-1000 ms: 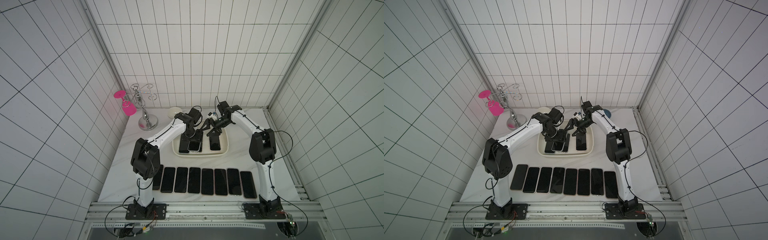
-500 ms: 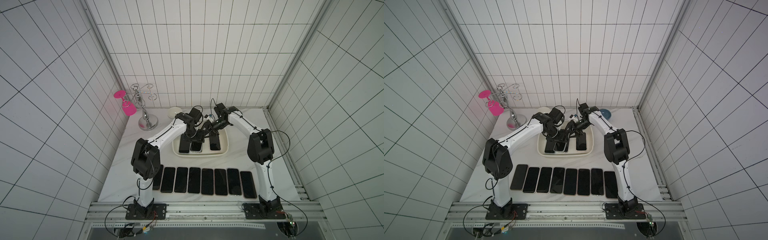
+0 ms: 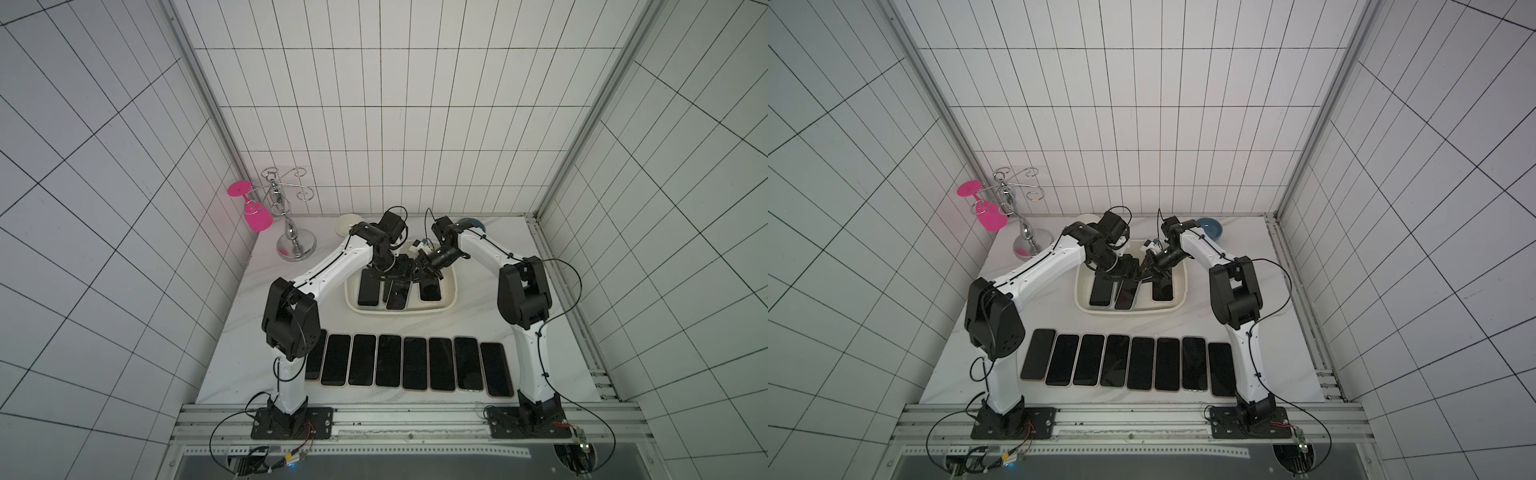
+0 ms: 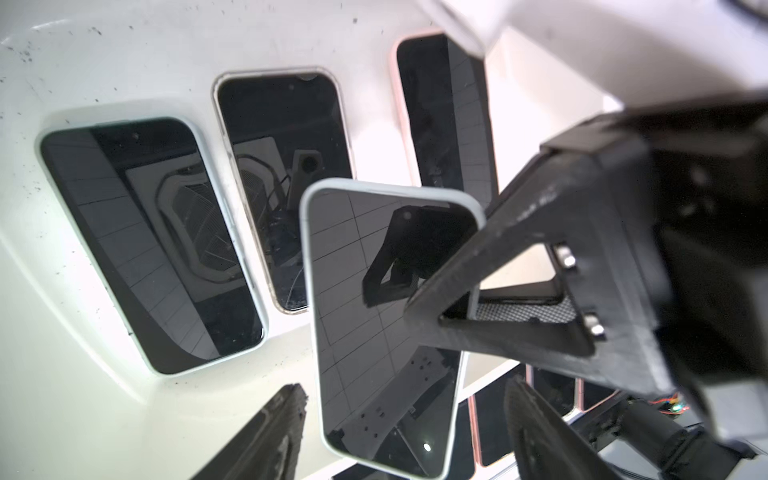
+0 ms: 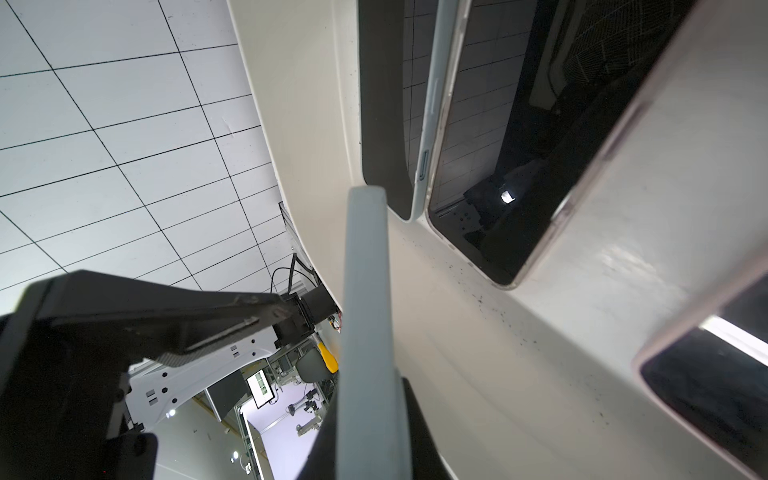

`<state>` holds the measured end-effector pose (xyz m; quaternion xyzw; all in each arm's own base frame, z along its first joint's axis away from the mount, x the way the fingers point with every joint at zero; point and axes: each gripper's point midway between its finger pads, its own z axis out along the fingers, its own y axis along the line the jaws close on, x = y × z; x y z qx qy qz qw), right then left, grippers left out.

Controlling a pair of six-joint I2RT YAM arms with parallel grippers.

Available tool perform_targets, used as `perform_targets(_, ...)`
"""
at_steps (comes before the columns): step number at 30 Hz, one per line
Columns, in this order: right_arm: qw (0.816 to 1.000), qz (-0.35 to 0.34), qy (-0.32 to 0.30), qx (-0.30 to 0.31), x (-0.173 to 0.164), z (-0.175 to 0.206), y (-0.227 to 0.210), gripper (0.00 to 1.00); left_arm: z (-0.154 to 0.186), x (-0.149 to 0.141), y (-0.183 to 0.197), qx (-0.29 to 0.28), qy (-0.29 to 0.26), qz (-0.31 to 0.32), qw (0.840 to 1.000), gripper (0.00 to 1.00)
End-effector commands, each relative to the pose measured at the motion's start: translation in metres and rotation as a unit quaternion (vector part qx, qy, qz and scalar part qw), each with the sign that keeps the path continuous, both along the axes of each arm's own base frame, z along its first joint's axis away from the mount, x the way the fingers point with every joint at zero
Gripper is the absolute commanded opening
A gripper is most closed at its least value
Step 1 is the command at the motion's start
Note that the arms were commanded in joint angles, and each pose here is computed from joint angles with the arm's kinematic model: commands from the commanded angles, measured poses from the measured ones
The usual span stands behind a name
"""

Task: Take the phone out of the storage box
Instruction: Pick up the phone from the storage box, then place the phone at the center of the board.

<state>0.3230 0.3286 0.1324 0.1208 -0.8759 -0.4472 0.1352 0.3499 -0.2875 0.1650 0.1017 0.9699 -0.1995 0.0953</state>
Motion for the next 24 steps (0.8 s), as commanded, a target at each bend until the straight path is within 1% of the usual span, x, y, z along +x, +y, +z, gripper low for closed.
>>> perform_targets(1, 0.999, -0.006, -0.034, -0.027, -0.022, 0.041, -0.044, 0.03, 0.057, 0.011, -0.004, -0.058, -0.052, 0.011, 0.997, 0.85)
perform_targets(3, 0.996, -0.018, -0.058, -0.070, -0.033, 0.048, -0.079, 0.02, 0.079, 0.016, 0.002, -0.087, -0.061, 0.023, 0.994, 0.87)
perform_targets(5, 0.992, -0.037, -0.073, -0.101, -0.044, 0.057, -0.111, 0.01, 0.099, 0.021, 0.009, -0.115, -0.077, 0.032, 0.990, 0.88)
perform_targets(7, 0.985, -0.067, -0.091, -0.133, -0.051, 0.062, -0.141, 0.01, 0.115, 0.025, 0.015, -0.138, -0.093, 0.038, 0.985, 0.89)
perform_targets(8, 0.978, -0.077, -0.100, -0.168, -0.056, 0.061, -0.159, 0.01, 0.122, 0.027, 0.017, -0.146, -0.104, 0.038, 0.983, 0.89)
perform_targets(9, 0.971, -0.082, -0.104, -0.199, -0.061, 0.060, -0.174, 0.01, 0.125, 0.028, 0.019, -0.149, -0.114, 0.036, 0.982, 0.90)
perform_targets(11, 0.962, -0.086, -0.104, -0.236, -0.069, 0.054, -0.191, 0.01, 0.126, 0.030, 0.022, -0.146, -0.125, 0.033, 0.981, 0.90)
perform_targets(14, 0.949, -0.089, -0.093, -0.289, -0.069, 0.040, -0.212, 0.00, 0.117, 0.032, 0.029, -0.139, -0.114, 0.034, 0.983, 0.90)
perform_targets(17, 0.939, -0.094, -0.094, -0.317, -0.056, 0.024, -0.223, 0.00, 0.105, 0.031, 0.035, -0.143, -0.092, 0.039, 0.985, 0.89)
perform_targets(18, 0.939, -0.091, -0.091, -0.318, -0.050, 0.020, -0.223, 0.00, 0.102, 0.031, 0.037, -0.141, -0.088, 0.041, 0.985, 0.90)
perform_targets(21, 0.947, -0.088, -0.073, -0.301, -0.035, 0.007, -0.216, 0.00, 0.093, 0.029, 0.043, -0.138, -0.078, 0.047, 0.986, 0.90)
perform_targets(24, 0.955, -0.084, -0.061, -0.276, -0.021, -0.004, -0.204, 0.00, 0.090, 0.028, 0.047, -0.139, -0.080, 0.052, 0.986, 0.90)
